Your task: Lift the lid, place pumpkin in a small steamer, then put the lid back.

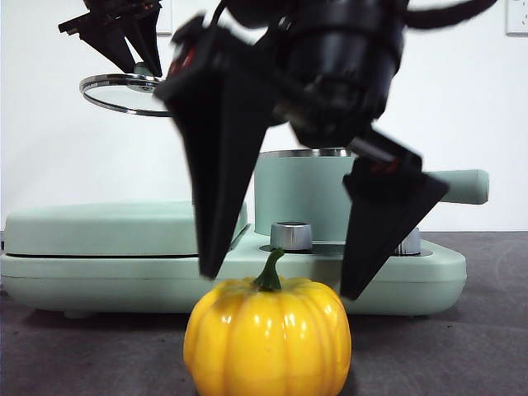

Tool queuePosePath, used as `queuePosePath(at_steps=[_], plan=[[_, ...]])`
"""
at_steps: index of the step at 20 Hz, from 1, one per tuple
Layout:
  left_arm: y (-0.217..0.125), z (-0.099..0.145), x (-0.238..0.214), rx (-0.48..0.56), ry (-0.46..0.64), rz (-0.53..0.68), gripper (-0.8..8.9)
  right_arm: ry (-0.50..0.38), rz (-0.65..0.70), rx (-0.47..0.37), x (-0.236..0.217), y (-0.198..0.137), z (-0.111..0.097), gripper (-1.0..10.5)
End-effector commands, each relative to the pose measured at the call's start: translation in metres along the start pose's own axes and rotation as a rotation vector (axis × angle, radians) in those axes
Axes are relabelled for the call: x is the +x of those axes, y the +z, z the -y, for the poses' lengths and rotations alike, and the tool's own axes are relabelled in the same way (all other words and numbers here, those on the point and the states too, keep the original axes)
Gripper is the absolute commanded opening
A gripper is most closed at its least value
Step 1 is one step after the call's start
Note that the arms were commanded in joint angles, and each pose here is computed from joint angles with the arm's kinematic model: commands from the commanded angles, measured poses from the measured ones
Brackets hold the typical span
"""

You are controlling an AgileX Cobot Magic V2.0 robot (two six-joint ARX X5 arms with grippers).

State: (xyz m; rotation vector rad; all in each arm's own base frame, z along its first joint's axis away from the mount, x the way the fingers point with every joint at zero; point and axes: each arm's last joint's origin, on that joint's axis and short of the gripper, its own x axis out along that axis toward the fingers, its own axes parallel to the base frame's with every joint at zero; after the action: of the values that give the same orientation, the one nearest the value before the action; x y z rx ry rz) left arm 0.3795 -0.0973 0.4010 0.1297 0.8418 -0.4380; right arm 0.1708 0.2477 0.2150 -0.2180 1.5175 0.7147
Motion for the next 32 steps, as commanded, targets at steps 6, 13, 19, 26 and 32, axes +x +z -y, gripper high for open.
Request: queuePosePath(at_steps=[6, 13, 19, 26, 32], plan=[[0.008, 0.003, -0.014, 0.022, -0.001, 0.07, 0.59, -0.067, 0.028, -0.059, 0.025, 0.014, -0.007, 6.1], [0.009, 0.003, -0.014, 0.02, -0.001, 0.076, 0.59, -0.081, -0.014, -0.067, 0.045, 0.018, -0.006, 5.8], [0.009, 0.003, -0.014, 0.02, 0.0, 0.077, 0.59, -0.073, -0.022, -0.067, 0.045, 0.018, -0.008, 3.6], [0.01, 0.003, -0.014, 0.021, 0.0, 0.084, 0.59, -0.071, -0.013, -0.083, -0.02, 0.04, -0.031, 3.6], [0.01, 0.003, -0.014, 0.021, 0.001, 0.087, 0.59, -0.088, 0.124, -0.054, -0.097, 0.066, -0.017, 3.6]])
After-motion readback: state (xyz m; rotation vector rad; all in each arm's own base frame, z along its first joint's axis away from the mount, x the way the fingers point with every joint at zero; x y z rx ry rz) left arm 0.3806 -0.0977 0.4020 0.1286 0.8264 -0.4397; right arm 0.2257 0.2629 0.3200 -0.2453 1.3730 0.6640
